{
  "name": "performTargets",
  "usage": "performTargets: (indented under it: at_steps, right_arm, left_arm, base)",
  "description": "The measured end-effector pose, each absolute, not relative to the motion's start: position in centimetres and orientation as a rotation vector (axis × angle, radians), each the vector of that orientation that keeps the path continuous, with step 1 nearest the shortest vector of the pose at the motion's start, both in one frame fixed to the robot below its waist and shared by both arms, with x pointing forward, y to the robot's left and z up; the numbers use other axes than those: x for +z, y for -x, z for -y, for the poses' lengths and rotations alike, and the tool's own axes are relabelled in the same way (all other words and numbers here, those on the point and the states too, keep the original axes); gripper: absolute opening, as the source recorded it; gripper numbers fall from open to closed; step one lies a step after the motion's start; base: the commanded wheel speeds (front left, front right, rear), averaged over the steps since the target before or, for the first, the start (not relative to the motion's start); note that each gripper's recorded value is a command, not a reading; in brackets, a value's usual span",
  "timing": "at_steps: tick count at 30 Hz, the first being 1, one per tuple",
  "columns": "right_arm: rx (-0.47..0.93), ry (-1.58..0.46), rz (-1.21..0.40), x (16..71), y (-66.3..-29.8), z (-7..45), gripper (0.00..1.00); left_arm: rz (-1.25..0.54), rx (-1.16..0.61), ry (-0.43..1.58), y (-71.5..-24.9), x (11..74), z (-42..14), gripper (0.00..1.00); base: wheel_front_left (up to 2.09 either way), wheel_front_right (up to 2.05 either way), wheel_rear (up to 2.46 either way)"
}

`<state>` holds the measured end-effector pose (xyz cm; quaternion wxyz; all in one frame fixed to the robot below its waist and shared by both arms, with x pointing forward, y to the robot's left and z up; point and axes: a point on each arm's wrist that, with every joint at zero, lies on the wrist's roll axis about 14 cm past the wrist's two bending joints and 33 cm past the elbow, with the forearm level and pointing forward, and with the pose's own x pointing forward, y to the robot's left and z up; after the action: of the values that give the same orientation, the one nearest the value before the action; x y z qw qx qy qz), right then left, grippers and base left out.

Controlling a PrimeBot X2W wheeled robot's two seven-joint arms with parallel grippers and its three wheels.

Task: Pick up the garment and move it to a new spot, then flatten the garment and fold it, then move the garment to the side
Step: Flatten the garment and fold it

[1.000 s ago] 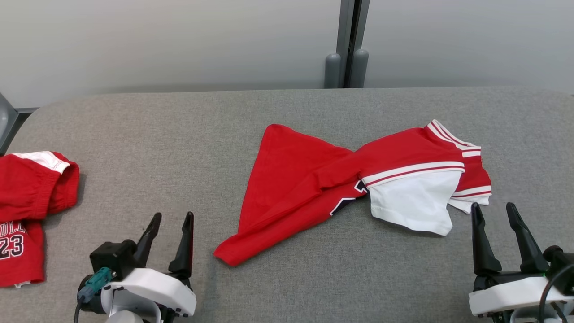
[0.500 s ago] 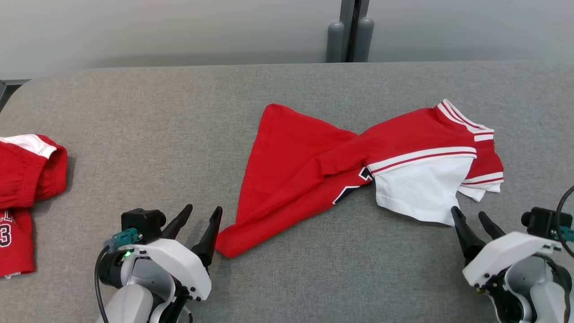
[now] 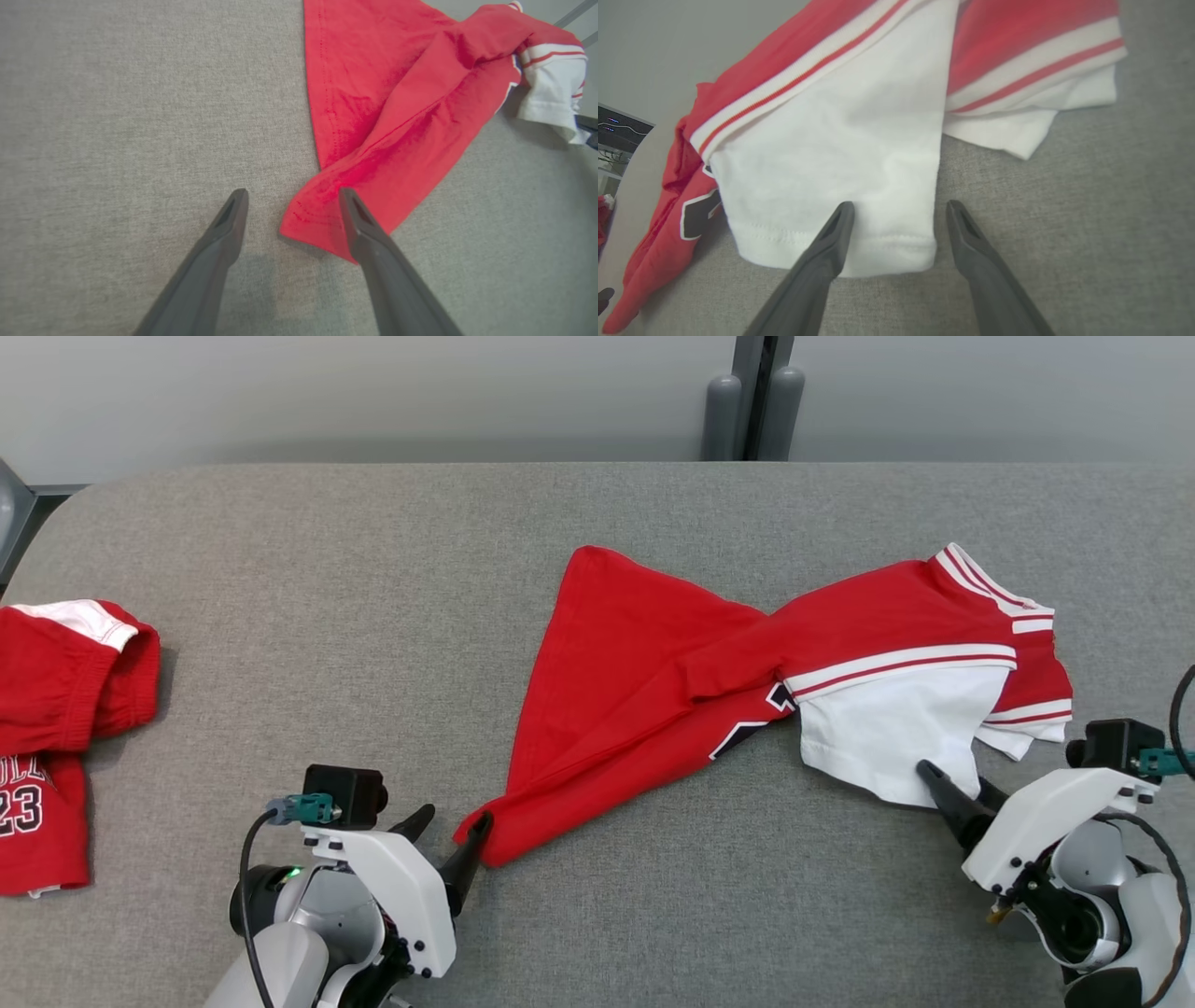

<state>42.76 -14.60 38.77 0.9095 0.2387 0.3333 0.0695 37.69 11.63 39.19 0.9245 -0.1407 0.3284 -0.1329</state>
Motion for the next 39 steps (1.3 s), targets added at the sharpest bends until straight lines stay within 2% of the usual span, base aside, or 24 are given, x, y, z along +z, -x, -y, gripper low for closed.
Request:
performTargets:
  at_steps: [9, 11, 13, 14, 15, 17, 18, 19, 20, 21, 29, 39]
  right_arm:
    - [0.174, -0.501, -0.734, 37.9, -42.5, 13.5, 1.00]
    - [0.177, -0.499, -0.739, 37.8, -42.6, 13.4, 0.87]
    - [0.182, -0.500, -0.741, 37.8, -42.8, 13.2, 0.62]
    - [0.183, -0.502, -0.744, 37.7, -42.8, 13.1, 0.60]
    - [0.185, -0.504, -0.747, 37.6, -42.7, 13.0, 0.50]
    - [0.190, -0.505, -0.751, 37.5, -42.7, 12.8, 0.42]
    - [0.194, -0.504, -0.755, 37.4, -42.7, 12.7, 0.28]
    - [0.198, -0.501, -0.758, 37.4, -42.7, 12.6, 0.05]
    - [0.202, -0.501, -0.758, 37.4, -42.7, 12.4, 0.00]
    - [0.206, -0.501, -0.760, 37.4, -42.7, 12.3, 0.00]
    - [0.215, -0.510, -0.688, 38.8, -43.1, 12.1, 0.00]
    - [0.183, -0.540, -0.342, 46.3, -44.3, 14.7, 0.00]
  left_arm:
    - [-0.771, -0.306, 0.282, -36.9, 37.5, -10.9, 1.00]
    - [-0.782, -0.310, 0.276, -37.0, 37.2, -10.9, 1.00]
    - [-0.798, -0.324, 0.281, -36.9, 36.9, -10.6, 1.00]
    - [-0.803, -0.335, 0.278, -37.0, 36.8, -10.4, 1.00]
    - [-0.808, -0.343, 0.280, -37.0, 36.8, -10.2, 1.00]
    - [-0.812, -0.351, 0.283, -37.0, 36.7, -10.0, 1.00]
    - [-0.812, -0.352, 0.284, -37.0, 36.6, -9.9, 0.74]
    - [-0.810, -0.351, 0.283, -37.1, 36.6, -9.9, 0.42]
    - [-0.809, -0.353, 0.281, -37.2, 36.7, -9.9, 0.07]
    - [-0.808, -0.354, 0.280, -37.2, 36.7, -9.9, 0.00]
    - [-0.722, -0.348, 0.267, -37.9, 38.1, -10.2, 0.00]
    - [-0.521, -0.332, 0.255, -38.6, 42.8, -11.1, 0.00]
  base:
    - [0.00, 0.00, 0.00]
    - [0.00, 0.00, 0.00]
    - [0.00, 0.00, 0.00]
    - [0.00, 0.00, 0.00]
    - [0.00, 0.00, 0.00]
    - [0.00, 0.00, 0.00]
    - [0.00, 0.00, 0.00]
    - [0.00, 0.00, 0.00]
    - [0.00, 0.00, 0.00]
    - [0.00, 0.00, 0.00]
    - [0.00, 0.00, 0.00]
    - [0.00, 0.00, 0.00]
